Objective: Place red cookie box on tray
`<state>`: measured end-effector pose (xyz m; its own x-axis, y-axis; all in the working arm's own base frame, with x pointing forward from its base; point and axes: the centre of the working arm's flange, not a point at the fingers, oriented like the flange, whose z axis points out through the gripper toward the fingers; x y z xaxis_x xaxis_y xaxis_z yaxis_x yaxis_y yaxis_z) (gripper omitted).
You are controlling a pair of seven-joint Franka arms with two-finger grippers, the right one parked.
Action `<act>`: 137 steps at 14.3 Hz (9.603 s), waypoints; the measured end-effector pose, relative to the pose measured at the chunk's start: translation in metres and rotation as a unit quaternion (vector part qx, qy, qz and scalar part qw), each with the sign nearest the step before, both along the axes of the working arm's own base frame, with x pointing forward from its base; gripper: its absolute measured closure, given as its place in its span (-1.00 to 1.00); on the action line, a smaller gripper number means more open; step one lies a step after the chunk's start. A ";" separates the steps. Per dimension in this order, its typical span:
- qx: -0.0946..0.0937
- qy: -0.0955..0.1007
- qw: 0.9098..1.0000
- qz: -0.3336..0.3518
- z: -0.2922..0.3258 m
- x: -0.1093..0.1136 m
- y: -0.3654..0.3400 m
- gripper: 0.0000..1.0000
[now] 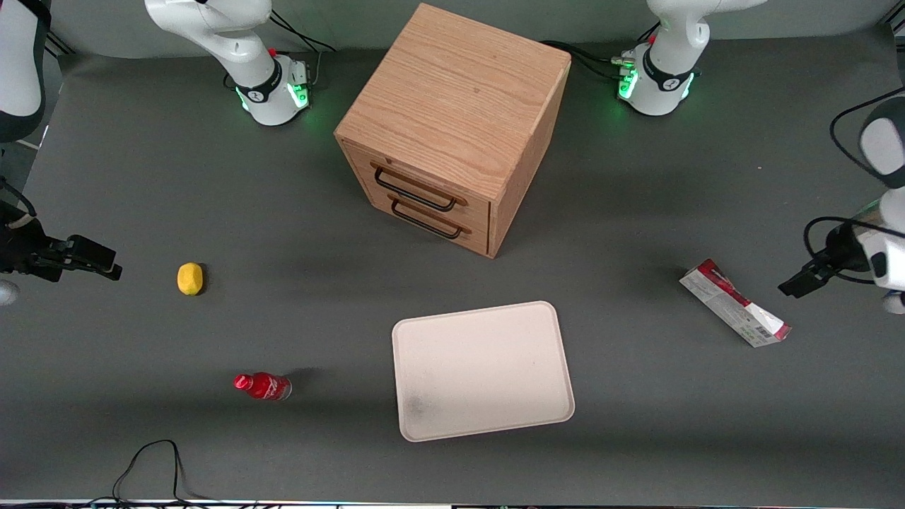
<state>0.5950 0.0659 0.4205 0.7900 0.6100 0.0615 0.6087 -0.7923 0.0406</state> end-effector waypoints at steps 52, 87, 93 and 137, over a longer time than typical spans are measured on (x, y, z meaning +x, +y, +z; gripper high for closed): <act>-0.003 0.042 0.999 -0.021 0.125 -0.003 0.000 0.92; 0.001 0.000 0.963 -0.268 0.057 0.059 -0.406 0.92; 0.013 -0.009 0.963 -0.268 -0.018 0.082 -0.413 0.92; 0.062 0.004 0.955 -0.289 0.200 0.018 -0.263 -1.00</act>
